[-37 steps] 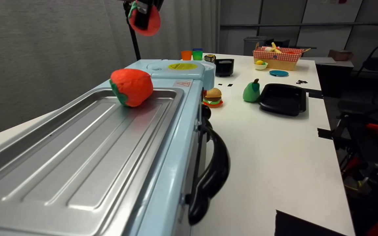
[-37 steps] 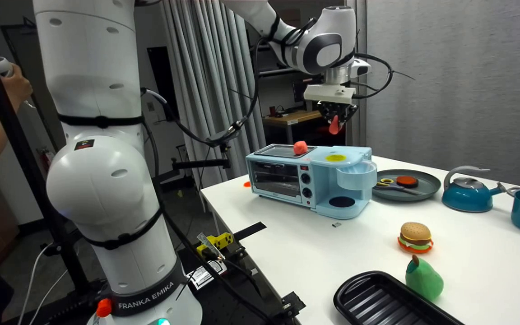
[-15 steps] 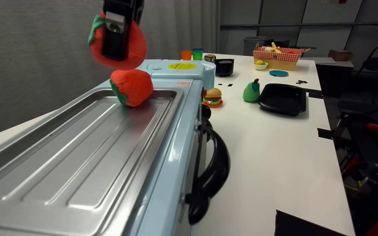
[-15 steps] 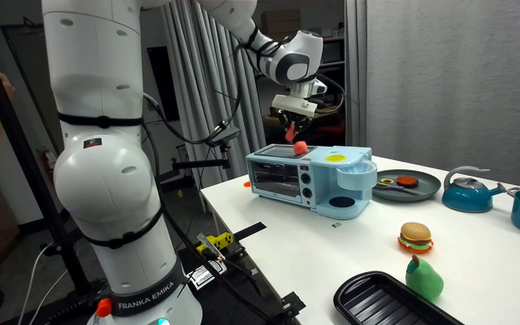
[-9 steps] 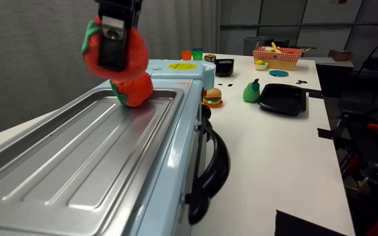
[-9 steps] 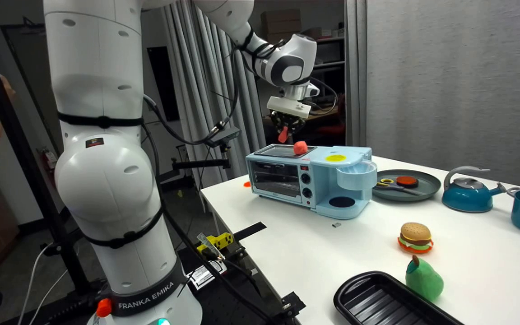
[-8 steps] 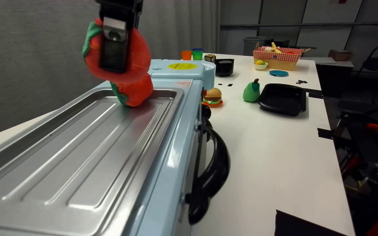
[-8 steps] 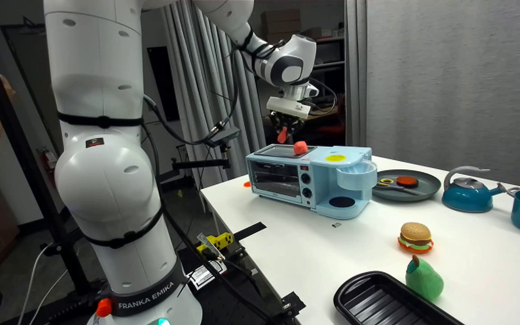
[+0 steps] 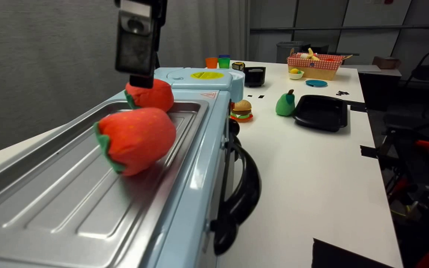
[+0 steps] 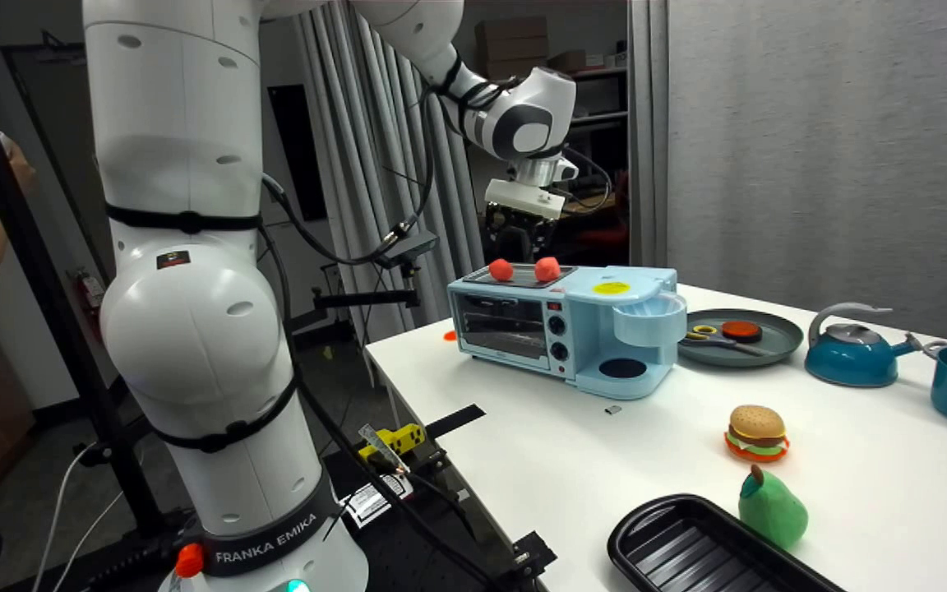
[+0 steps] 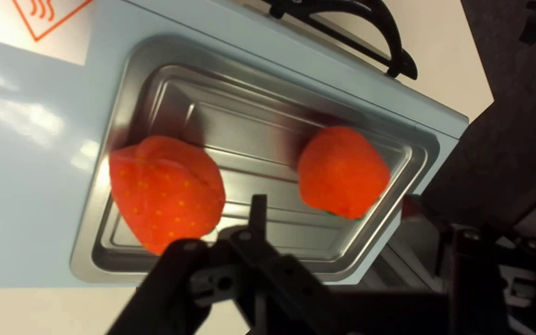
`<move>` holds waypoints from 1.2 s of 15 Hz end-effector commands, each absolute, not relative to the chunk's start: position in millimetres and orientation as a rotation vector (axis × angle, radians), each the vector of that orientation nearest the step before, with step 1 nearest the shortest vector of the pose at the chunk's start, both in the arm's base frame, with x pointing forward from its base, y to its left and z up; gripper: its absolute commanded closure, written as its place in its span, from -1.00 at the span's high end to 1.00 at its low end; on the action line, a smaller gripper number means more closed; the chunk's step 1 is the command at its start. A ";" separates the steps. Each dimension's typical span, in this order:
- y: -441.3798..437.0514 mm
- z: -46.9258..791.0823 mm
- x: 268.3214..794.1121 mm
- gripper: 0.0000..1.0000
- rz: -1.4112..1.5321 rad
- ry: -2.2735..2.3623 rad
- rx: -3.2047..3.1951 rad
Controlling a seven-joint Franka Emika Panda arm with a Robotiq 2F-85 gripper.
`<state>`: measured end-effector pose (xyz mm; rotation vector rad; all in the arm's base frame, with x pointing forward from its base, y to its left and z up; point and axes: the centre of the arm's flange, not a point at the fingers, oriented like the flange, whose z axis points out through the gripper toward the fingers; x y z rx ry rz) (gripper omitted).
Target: Move the orange plushie from the black plate to the top of the oven
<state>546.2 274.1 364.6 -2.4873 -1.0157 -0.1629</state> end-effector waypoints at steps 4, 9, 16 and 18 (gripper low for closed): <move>266.5 365.4 554.2 1.00 -0.136 -1.026 -2.460; 252.0 372.6 559.7 1.00 -0.155 -1.012 -2.504; 207.2 403.8 573.2 1.00 -0.255 -0.955 -2.583; 188.8 414.1 574.5 1.00 -0.292 -0.929 -2.611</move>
